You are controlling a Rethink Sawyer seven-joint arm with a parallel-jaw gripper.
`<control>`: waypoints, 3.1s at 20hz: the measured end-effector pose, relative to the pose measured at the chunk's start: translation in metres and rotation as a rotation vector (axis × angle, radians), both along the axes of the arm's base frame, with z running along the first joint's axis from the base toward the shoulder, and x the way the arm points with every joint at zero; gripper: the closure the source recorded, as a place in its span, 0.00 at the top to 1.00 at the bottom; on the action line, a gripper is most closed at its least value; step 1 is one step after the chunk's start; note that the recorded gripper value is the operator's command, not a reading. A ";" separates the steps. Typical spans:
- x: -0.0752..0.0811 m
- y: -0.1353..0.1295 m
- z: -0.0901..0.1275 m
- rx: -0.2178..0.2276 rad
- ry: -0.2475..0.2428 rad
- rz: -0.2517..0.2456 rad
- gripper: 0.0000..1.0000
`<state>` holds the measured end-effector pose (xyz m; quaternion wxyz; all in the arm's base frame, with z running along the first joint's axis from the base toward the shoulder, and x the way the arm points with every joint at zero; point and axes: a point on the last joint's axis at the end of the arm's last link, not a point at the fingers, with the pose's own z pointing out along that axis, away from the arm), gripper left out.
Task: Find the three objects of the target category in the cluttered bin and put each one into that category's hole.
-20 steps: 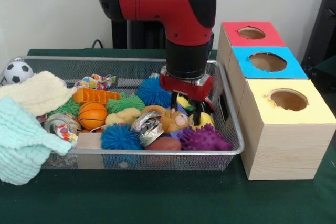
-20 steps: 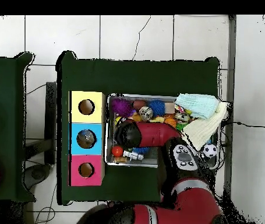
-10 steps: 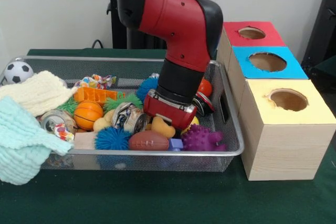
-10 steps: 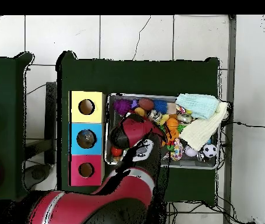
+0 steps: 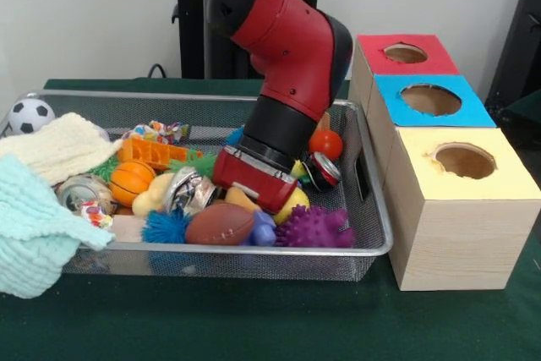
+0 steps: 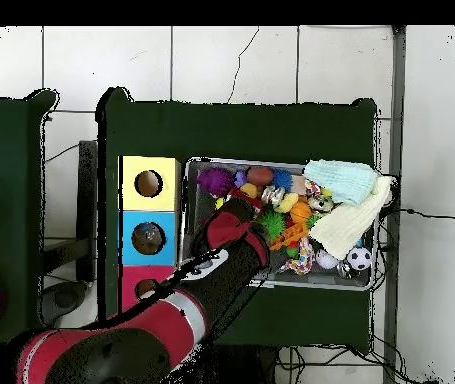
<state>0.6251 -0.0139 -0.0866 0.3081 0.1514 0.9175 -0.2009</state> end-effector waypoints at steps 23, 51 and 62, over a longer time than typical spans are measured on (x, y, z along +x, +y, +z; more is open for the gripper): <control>-0.082 -0.071 0.120 0.052 0.677 -0.748 1.00; -0.102 -0.060 0.041 0.659 0.467 -0.680 1.00; -0.101 -0.045 0.045 1.024 0.670 -0.896 1.00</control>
